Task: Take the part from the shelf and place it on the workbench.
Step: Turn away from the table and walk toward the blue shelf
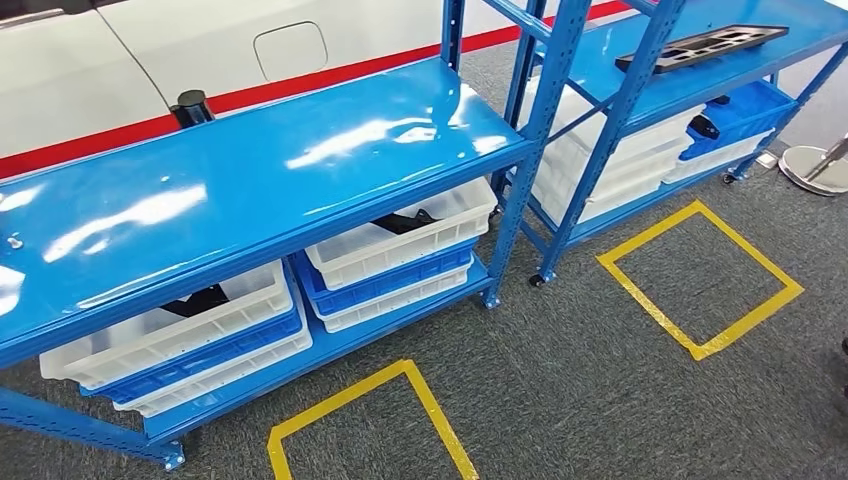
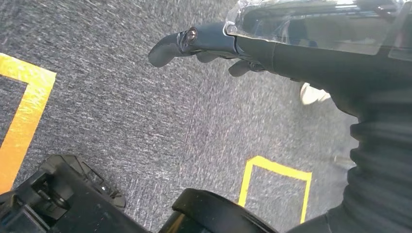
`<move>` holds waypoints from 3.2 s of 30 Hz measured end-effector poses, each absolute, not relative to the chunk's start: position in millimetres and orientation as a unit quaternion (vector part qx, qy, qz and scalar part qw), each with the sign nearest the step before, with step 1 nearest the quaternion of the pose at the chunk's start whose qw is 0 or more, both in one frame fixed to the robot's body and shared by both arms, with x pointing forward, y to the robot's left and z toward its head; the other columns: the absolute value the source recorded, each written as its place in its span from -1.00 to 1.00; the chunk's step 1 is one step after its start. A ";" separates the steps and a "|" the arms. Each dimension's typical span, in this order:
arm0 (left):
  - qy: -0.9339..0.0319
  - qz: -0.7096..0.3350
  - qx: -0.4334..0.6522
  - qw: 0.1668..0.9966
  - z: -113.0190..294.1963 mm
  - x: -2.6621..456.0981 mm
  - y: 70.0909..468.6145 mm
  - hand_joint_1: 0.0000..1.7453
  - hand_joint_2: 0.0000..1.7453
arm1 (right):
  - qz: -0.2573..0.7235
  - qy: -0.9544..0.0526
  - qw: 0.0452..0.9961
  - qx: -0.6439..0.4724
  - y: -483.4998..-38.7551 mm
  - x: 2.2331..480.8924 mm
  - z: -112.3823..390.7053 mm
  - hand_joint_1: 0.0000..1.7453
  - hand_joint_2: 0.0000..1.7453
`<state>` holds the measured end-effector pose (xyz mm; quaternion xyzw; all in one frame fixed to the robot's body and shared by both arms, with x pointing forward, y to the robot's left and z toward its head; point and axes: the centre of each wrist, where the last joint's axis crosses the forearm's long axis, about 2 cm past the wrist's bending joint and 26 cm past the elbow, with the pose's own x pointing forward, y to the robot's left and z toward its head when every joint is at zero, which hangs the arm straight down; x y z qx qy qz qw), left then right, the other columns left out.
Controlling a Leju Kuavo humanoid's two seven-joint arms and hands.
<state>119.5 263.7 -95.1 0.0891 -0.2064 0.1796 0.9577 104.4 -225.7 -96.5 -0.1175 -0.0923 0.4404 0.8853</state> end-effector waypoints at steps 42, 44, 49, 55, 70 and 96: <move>-0.204 0.169 0.100 0.959 -92.9 125.7 259.6 -1.00 -1.00 | 0.438 -0.093 0.885 -0.126 -228.9 107.8 -96.1 -1.00 -1.00; -0.202 0.170 0.100 0.959 -93.0 125.4 259.7 -1.00 -1.00 | 0.437 -0.091 0.886 -0.126 -229.7 104.1 -97.0 -1.00 -1.00; -0.200 0.168 0.101 0.960 -93.1 125.2 260.7 -1.00 -1.00 | 0.434 -0.085 0.888 -0.124 -231.0 97.2 -98.7 -1.00 -1.00; -0.201 0.167 0.099 0.960 -93.0 125.4 260.5 -1.00 -1.00 | 0.430 -0.084 0.890 -0.124 -231.7 95.5 -99.2 -1.00 -1.00; -0.205 0.178 0.090 0.958 -93.1 125.0 258.5 -1.00 -1.00 | 0.428 -0.086 0.891 -0.126 -231.4 93.5 -99.5 -1.00 -1.00; -0.204 0.190 0.089 0.956 -93.9 121.8 258.0 -1.00 -1.00 | 0.435 -0.083 0.887 -0.128 -232.0 91.9 -99.9 -1.00 -1.00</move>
